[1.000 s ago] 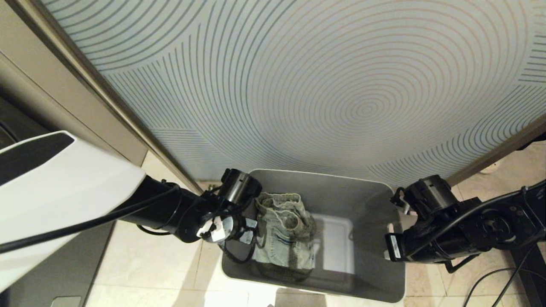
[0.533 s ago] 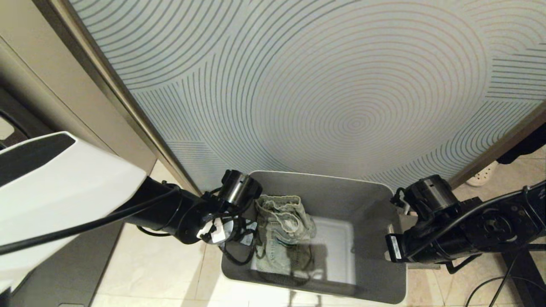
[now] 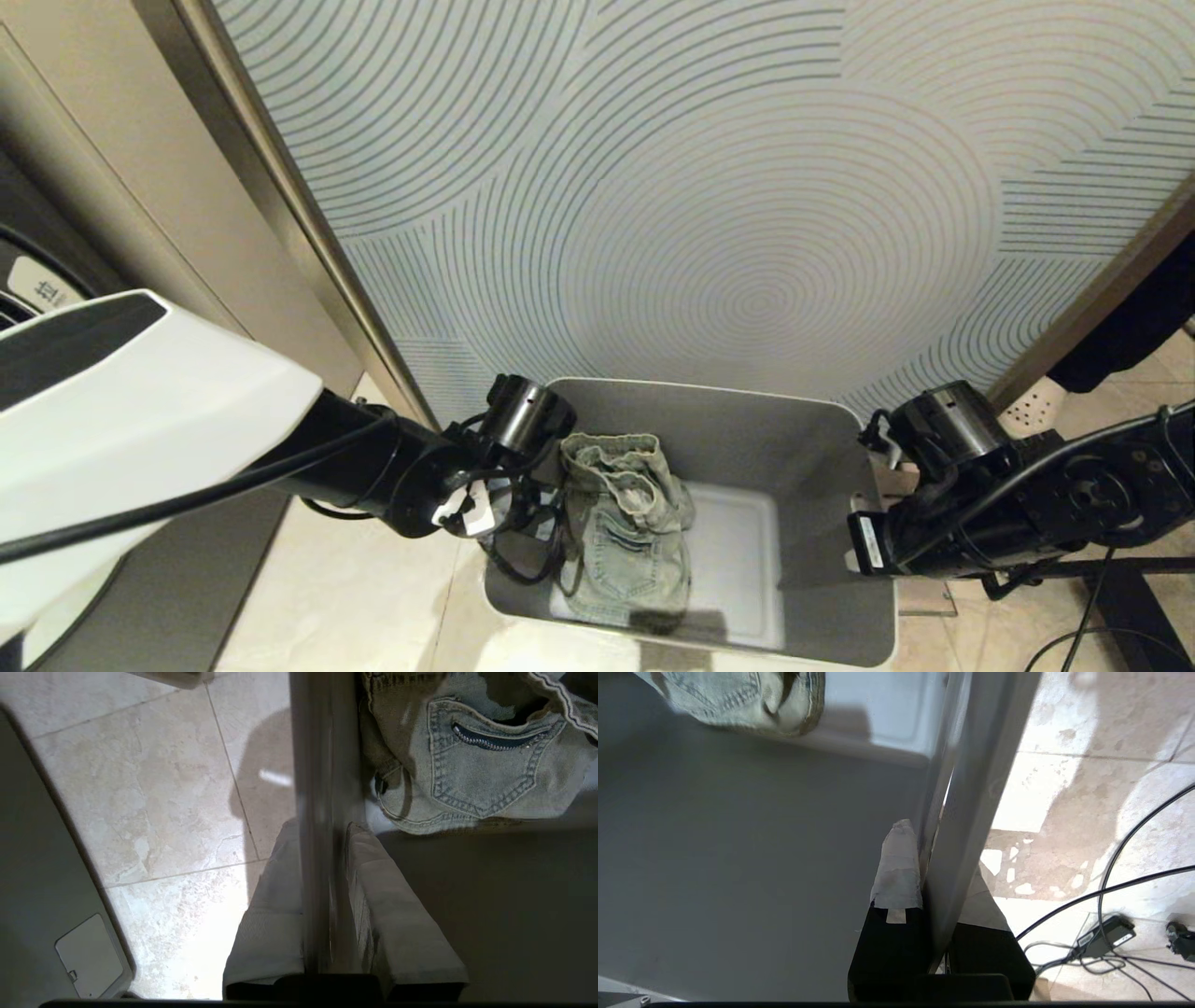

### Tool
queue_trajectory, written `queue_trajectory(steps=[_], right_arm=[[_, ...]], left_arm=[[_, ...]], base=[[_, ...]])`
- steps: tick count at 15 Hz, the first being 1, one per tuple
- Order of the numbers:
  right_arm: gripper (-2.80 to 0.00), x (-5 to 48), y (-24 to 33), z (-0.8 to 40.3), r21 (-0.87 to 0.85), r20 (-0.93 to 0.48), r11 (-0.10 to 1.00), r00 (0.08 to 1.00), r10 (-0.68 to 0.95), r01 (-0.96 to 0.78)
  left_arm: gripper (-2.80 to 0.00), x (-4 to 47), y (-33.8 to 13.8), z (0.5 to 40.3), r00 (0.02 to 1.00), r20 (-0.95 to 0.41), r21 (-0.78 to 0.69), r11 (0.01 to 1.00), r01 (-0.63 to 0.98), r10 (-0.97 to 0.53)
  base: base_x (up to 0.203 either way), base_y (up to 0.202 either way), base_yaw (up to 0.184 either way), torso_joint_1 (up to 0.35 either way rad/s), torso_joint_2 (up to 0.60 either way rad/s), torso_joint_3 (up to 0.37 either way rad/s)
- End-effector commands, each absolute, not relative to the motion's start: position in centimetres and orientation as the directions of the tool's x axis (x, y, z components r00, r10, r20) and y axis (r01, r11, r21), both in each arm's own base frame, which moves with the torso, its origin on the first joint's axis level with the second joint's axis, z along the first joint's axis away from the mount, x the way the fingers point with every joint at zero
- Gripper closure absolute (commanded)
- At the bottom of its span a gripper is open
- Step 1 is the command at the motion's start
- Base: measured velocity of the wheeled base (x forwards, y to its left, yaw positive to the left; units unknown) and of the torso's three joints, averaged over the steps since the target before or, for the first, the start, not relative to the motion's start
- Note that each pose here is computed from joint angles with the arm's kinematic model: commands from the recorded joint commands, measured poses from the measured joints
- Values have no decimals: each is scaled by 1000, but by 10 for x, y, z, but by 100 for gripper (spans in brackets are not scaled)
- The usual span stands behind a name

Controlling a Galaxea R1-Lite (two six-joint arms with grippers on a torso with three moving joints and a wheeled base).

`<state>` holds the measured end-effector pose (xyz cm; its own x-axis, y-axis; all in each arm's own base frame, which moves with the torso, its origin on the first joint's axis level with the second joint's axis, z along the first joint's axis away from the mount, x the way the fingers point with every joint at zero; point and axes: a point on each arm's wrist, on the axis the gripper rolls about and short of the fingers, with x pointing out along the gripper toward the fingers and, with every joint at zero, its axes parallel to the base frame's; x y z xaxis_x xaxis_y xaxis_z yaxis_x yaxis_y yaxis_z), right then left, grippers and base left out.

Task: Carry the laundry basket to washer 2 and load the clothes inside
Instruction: Pick up the clothes basket and put it beside the washing machine

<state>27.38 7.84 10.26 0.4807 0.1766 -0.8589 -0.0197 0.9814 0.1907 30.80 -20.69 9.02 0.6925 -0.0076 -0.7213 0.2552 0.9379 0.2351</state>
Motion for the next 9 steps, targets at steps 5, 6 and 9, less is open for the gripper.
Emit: queue_trajectory(steps=[5,6,9], right_arm=[[0,273,78,105,195,-854,981,488,180,-21],[0,273,78,105,194,-854,981,488,180,-22],[0,274,80,104,194,-854,981,487,182,-27]], left_arm=[[0,308,-206,91,696,-718,234,940,247,-4],[0,308,-206,91,696,-718,232,941,247,-5],[0,308,-207,90,693,-721,234,940,248,-4]], base=[[0,0,0,1,3,203],[0,0,0,2,5,203],[0,0,0,2,2,204]])
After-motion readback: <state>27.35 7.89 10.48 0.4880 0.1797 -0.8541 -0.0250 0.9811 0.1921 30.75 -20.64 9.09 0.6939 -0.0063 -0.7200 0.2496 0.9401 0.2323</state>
